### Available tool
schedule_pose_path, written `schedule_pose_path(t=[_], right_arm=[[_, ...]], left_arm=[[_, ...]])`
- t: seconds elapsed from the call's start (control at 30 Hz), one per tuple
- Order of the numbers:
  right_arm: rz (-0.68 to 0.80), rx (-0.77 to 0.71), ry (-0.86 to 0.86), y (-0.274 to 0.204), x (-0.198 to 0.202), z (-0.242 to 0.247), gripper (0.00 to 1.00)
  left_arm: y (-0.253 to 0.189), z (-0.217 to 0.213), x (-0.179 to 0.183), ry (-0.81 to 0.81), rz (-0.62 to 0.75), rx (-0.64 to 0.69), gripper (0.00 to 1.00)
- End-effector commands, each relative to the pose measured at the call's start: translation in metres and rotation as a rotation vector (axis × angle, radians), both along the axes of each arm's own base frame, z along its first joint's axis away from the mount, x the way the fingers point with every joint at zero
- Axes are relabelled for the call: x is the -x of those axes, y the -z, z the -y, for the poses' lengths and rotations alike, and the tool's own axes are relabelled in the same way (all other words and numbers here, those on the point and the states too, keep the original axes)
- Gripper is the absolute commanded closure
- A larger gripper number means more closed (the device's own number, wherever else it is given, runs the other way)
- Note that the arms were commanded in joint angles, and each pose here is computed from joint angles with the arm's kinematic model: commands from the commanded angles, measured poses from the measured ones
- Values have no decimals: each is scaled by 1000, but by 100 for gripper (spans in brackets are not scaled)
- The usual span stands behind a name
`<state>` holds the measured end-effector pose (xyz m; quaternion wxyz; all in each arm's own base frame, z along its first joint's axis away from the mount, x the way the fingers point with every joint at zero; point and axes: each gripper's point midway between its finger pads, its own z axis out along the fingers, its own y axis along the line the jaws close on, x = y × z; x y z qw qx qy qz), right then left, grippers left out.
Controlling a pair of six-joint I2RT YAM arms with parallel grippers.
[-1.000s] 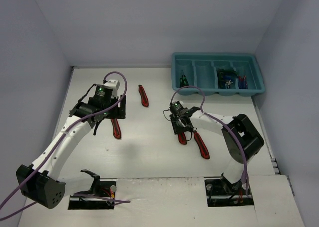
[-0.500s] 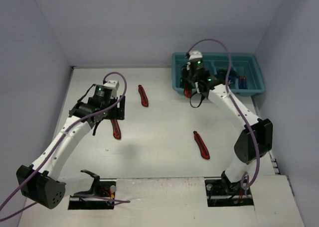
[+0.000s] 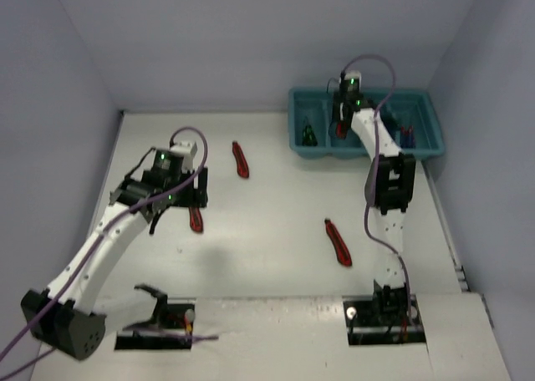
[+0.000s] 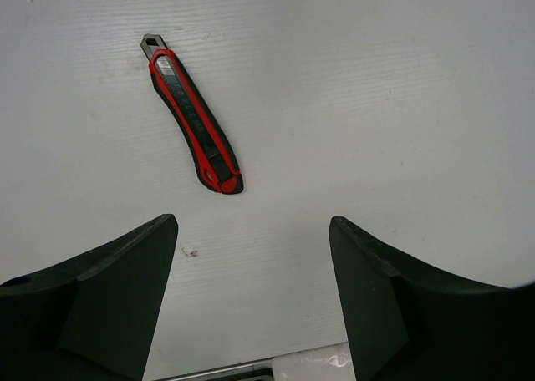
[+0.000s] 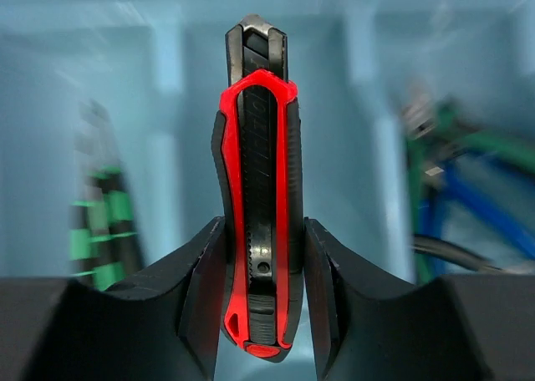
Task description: Sort the tools into containers
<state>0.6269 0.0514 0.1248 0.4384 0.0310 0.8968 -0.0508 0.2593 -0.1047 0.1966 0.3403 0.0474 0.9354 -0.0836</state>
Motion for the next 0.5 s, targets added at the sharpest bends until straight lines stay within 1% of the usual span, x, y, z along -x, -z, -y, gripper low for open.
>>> schedule_pose_path(t=[0.0, 0.07, 0.13, 0.17, 0.23, 0.33, 0.4, 0.43, 0.47], right_arm=[[121, -34, 0, -49, -17, 3, 67], [126, -44, -13, -55, -15, 3, 56], [133, -37, -32, -65, -10, 2, 49], [126, -32, -45, -68, -2, 2, 45], [95, -17, -60, -69, 18, 4, 40], [27, -9, -91, -60, 58, 5, 37], [-13, -16, -112, -54, 88, 2, 36], [-40, -29, -135, -49, 109, -2, 36], [-39, -49, -160, -55, 127, -7, 36]], left_arm=[[-12, 1, -2, -23, 36, 42, 30], [-12, 0, -2, -24, 35, 36, 30], [-11, 0, -3, -23, 34, 33, 30], [-10, 0, -3, -22, 31, 30, 30], [-8, 0, -4, -21, 26, 26, 30], [-8, 0, -6, -13, 27, 15, 30], [-10, 0, -8, -7, 32, 8, 30], [-13, 0, -10, -5, 37, 6, 30], [-14, 0, -12, -4, 41, 5, 30]])
